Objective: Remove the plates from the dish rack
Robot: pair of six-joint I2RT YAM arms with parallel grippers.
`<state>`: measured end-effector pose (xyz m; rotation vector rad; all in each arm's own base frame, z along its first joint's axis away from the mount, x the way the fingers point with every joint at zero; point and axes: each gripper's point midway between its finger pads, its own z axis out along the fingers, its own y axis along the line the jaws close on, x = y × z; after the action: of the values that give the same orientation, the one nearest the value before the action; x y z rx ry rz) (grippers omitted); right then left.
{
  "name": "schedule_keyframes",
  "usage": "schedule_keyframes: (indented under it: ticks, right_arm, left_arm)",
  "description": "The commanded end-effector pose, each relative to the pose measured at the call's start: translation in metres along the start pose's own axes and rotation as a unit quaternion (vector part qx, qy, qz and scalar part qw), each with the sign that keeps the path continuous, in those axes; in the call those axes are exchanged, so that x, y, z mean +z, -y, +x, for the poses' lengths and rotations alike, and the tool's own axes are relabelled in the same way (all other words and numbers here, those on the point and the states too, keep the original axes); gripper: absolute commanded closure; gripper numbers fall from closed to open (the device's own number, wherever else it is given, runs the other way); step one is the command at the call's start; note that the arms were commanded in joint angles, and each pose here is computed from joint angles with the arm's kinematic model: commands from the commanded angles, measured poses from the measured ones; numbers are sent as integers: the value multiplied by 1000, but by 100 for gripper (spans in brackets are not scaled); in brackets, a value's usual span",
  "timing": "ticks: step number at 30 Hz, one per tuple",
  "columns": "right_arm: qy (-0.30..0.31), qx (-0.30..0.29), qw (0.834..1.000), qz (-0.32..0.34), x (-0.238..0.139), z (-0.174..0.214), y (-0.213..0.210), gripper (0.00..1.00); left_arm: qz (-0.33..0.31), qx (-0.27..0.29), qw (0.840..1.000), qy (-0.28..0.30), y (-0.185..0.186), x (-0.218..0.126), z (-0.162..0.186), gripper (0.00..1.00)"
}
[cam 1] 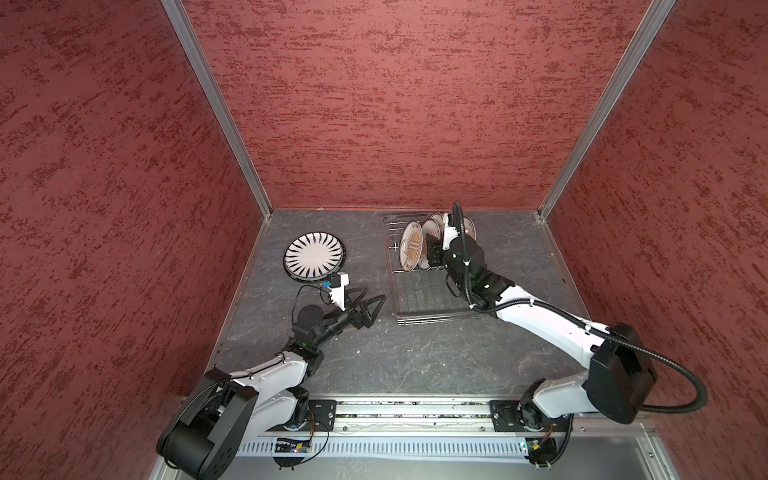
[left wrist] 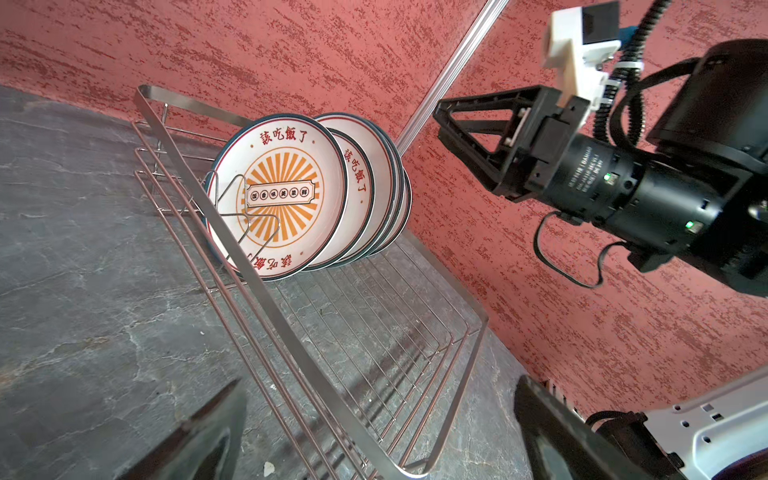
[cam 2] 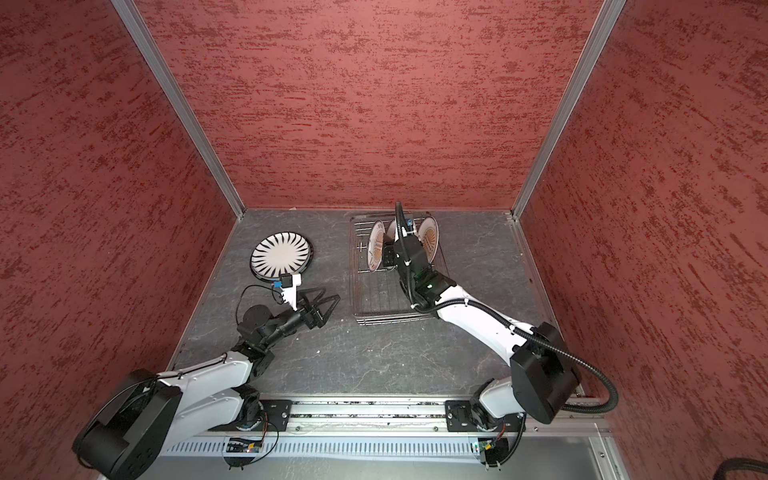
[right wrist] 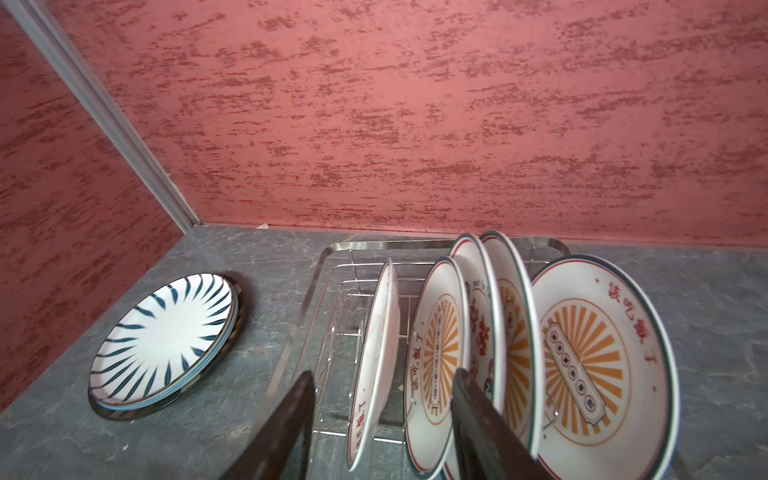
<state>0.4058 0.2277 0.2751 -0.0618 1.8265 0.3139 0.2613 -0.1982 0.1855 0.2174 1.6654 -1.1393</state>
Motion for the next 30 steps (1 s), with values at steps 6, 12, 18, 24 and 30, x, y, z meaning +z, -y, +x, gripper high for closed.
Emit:
schedule_keyframes:
  ticks: [6,12,18,24,30]
  right_arm:
    - [-56,-4,998,28,21,5,22,65]
    - [-87,-8,995,48,36,6,37,71]
    - [-113,-15,991,68,45,12,47,75]
    - [-123,-29,987,98,54,18,56,78]
    - [-133,-37,981,133,64,27,65,80]
  left_arm:
    - [5,27,1000,-4,8,11,-1,1]
    - [13,30,999,-10,11,13,0,0]
    - [14,30,999,-13,12,15,1,0]
    - [16,31,999,-11,14,14,1,1]
    - [9,33,999,-12,12,15,2,1]
